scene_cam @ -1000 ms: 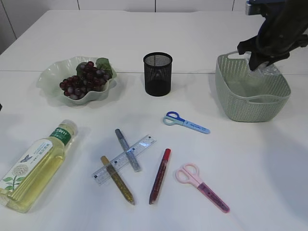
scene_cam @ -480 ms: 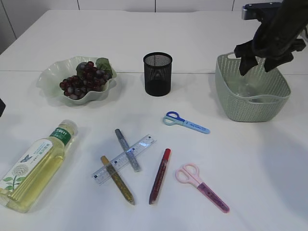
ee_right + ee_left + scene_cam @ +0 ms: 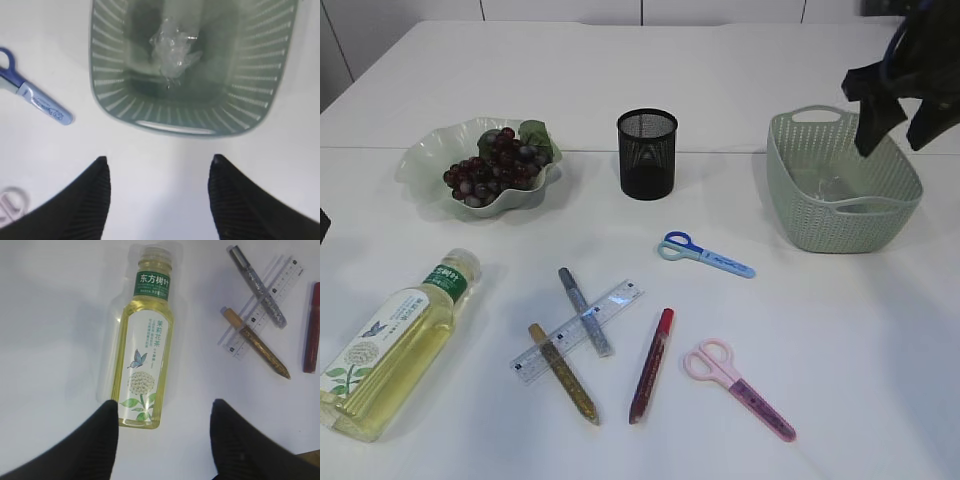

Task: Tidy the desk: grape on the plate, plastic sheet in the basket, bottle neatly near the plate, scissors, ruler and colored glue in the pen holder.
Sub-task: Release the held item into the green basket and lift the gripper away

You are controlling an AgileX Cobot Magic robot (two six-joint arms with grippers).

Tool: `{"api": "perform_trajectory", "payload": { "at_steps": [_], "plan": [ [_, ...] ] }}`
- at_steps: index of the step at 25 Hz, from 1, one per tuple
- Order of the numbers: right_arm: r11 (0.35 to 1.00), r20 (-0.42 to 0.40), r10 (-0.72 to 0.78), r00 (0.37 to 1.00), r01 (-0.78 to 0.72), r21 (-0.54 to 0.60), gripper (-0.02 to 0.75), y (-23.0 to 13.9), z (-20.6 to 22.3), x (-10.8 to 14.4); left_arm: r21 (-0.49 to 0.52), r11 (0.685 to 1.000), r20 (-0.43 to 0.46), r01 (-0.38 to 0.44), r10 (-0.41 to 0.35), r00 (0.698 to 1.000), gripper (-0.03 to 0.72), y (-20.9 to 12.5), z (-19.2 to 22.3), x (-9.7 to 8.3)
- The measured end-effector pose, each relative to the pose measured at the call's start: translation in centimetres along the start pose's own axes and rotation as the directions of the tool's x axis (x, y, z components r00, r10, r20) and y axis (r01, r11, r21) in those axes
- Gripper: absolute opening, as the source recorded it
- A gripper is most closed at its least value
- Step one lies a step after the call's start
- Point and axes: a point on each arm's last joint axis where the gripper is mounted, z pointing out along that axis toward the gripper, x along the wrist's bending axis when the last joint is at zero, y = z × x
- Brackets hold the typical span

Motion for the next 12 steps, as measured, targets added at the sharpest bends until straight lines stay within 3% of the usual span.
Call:
{"api": "perform_trajectory", "payload": {
  "at_steps": [9,12],
  "plan": [
    [0.996,-0.009,0.016,1.000,-0.015,0.085,0.479,-9.3,-2.4,0.7,0.004,1.000,0.000,0.000,0.000,1.000,0.426,0.0,0.1,0.0],
    [0.996,-0.010,0.017,1.000,-0.016,0.093,0.479,-12.9,-3.1,1.0,0.050,0.999,-0.004,0.006,-0.006,1.000,0.426,0.2,1.2,0.2]
  ]
}}
